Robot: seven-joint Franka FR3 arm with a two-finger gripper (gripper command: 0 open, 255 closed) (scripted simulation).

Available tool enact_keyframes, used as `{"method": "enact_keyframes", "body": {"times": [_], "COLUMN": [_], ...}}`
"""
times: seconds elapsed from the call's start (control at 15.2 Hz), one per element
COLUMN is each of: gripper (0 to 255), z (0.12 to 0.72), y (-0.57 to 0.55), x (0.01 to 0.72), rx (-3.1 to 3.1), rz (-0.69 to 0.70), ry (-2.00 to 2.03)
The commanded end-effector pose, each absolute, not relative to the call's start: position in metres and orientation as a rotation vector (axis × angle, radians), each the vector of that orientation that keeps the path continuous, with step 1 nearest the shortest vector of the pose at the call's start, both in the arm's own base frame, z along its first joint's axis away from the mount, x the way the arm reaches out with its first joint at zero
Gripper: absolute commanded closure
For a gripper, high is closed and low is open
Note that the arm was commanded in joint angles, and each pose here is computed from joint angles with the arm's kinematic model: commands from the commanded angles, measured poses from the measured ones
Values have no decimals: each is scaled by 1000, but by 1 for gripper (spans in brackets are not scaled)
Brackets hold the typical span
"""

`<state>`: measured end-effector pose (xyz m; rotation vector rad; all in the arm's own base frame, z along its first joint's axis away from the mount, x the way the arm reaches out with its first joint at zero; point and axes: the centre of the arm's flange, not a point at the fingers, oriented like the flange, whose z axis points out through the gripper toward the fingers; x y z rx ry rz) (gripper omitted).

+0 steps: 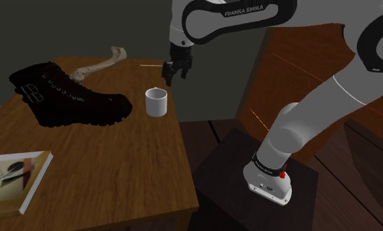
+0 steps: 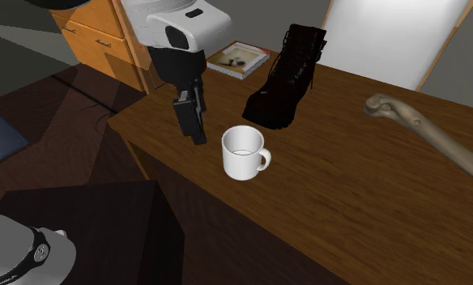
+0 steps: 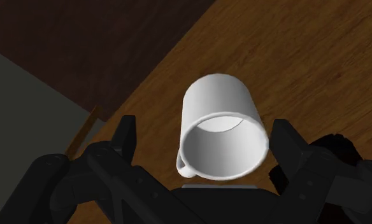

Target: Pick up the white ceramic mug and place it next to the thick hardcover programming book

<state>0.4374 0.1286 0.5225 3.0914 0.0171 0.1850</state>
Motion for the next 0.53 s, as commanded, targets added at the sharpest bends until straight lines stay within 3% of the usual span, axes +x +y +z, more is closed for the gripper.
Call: {"method": "enact_keyframes", "body": {"times": [0.0,0.46], "gripper": [0,0], "z": [506,458], "y": [143,193], "x": [453,513], "rx": [3099,3122], "rz": [182,168], "ry": [9,-18]}}
